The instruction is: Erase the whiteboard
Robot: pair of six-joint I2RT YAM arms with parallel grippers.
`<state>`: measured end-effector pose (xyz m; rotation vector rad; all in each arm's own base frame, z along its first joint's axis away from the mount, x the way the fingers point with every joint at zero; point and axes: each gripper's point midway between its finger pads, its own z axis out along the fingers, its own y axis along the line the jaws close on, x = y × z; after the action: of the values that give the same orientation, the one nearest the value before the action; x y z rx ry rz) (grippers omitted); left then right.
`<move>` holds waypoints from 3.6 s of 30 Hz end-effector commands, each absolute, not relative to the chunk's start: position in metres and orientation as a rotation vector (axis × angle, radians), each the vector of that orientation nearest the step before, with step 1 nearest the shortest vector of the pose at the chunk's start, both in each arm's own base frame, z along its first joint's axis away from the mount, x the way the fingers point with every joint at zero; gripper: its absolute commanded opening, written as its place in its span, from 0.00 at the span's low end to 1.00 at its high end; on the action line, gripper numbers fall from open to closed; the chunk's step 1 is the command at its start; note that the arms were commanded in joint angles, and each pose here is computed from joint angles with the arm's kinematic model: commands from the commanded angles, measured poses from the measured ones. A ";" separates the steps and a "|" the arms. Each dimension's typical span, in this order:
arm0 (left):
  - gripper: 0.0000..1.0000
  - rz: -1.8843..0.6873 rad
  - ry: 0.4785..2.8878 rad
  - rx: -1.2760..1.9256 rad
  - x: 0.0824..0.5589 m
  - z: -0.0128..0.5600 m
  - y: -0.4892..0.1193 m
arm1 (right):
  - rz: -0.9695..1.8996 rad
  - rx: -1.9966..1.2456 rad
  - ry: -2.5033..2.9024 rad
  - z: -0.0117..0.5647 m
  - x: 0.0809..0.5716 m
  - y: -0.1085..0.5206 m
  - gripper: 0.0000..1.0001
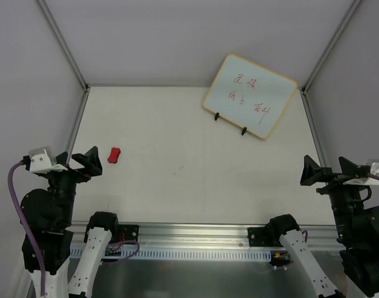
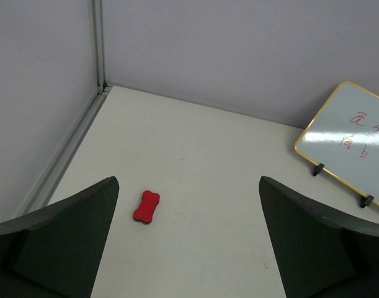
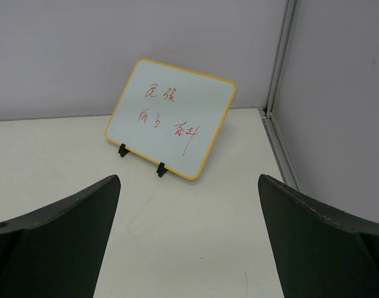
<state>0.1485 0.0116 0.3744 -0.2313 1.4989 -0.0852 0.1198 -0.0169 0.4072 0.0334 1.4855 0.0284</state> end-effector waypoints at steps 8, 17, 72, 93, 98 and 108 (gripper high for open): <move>0.99 -0.125 1.558 -0.243 0.162 0.362 0.005 | 0.219 -0.064 1.638 0.367 0.138 0.026 0.99; 0.99 -0.171 1.702 -0.256 0.189 0.326 -0.007 | 0.216 0.296 1.980 0.265 0.208 0.036 0.99; 0.99 -0.296 1.894 -0.398 0.212 0.262 -0.024 | -0.137 0.677 2.245 0.048 0.482 0.082 0.28; 0.99 -0.280 2.002 -0.401 0.230 0.245 -0.028 | 0.094 0.088 2.428 0.033 0.342 0.198 0.00; 0.99 -0.243 2.023 -0.417 0.235 0.240 -0.023 | 0.171 -0.134 2.436 0.031 0.286 0.228 0.00; 0.99 -0.023 2.164 -0.523 0.249 0.185 0.003 | 0.284 -0.356 2.378 0.031 0.232 0.239 0.00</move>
<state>0.2406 -0.0121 0.2031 -0.4653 2.1380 -0.1342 0.2461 0.2273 0.0265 -0.2515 2.3926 0.1889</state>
